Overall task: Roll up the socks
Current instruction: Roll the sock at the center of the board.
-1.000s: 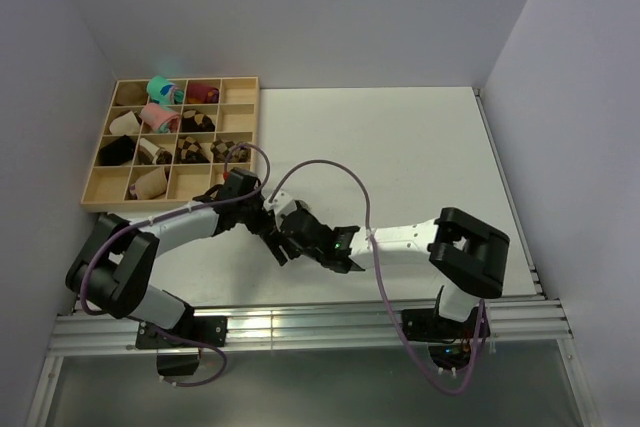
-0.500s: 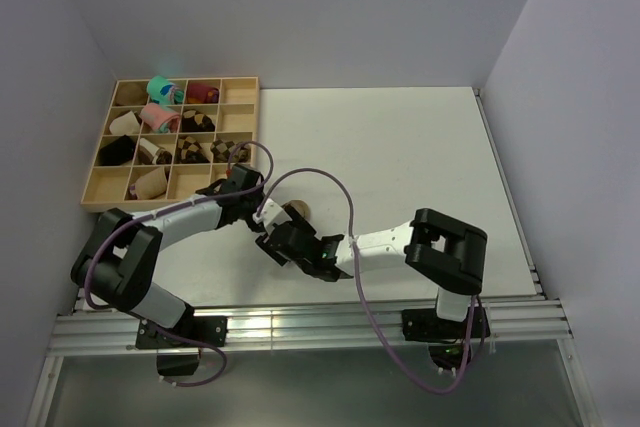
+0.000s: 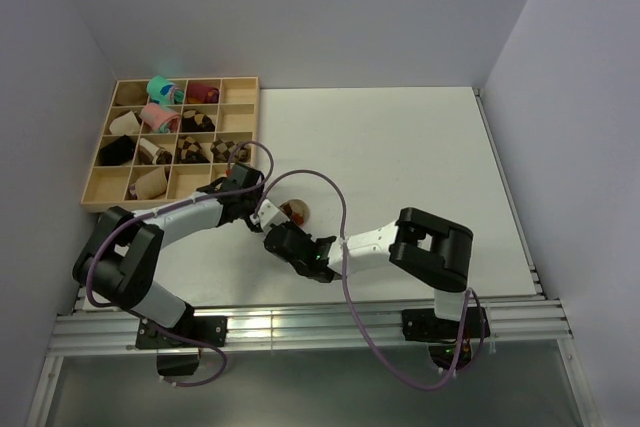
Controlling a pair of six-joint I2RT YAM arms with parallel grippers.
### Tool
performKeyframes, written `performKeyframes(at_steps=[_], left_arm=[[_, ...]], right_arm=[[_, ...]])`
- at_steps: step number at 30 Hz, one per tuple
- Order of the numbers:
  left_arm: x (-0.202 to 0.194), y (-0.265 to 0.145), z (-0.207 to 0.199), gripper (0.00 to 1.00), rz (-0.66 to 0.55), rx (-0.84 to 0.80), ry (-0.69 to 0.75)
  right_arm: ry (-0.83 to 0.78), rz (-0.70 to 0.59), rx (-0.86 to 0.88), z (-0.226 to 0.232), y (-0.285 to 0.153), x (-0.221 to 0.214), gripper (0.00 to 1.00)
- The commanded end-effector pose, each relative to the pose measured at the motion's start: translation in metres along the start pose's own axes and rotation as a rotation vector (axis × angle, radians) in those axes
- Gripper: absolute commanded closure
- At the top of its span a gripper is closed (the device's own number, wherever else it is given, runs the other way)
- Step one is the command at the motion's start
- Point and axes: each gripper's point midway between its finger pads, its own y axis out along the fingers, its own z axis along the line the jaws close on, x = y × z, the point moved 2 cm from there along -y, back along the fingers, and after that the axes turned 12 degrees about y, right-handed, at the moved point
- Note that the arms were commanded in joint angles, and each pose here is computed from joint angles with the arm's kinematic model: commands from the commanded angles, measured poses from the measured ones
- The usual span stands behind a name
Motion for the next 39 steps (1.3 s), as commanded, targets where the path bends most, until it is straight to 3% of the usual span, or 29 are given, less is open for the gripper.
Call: performKeyframes(at_steps=[1, 4, 7, 9, 10, 16, 24, 32, 39], left_arm=[[-0.021, -0.006, -0.001, 0.99, 0.089, -0.008, 0.000], [-0.019, -0.010, -0.006, 0.89, 0.069, -0.032, -0.002], [-0.013, -0.016, -0.012, 0.64, 0.030, -0.059, -0.005], [-0.009, -0.022, -0.016, 0.57, 0.002, -0.078, -0.010], [-0.008, -0.023, -0.017, 0.48, -0.006, -0.083, -0.013], [0.002, -0.036, -0.017, 0.27, -0.091, -0.128, -0.066], [0.013, -0.056, 0.004, 0.19, -0.249, -0.185, -0.164], [0.005, -0.047, -0.002, 0.18, -0.311, -0.405, -0.109], [0.006, -0.051, 0.009, 0.17, -0.420, -0.415, -0.052]], right_arm=[[0.044, 0.074, 0.037, -0.003, 0.005, -0.029, 0.96], [0.087, 0.108, 0.073, -0.011, 0.000, -0.037, 1.00], [0.125, 0.160, 0.124, -0.018, -0.005, -0.048, 1.00], [0.143, 0.176, 0.157, -0.018, -0.007, -0.048, 1.00], [0.152, 0.183, 0.162, -0.019, -0.008, -0.050, 1.00], [0.202, 0.214, 0.239, -0.019, -0.008, -0.047, 1.00], [0.213, 0.242, 0.286, -0.018, -0.006, -0.044, 1.00], [0.278, 0.301, 0.347, -0.012, -0.001, -0.045, 1.00], [0.388, 0.393, 0.406, -0.006, 0.004, -0.049, 1.00]])
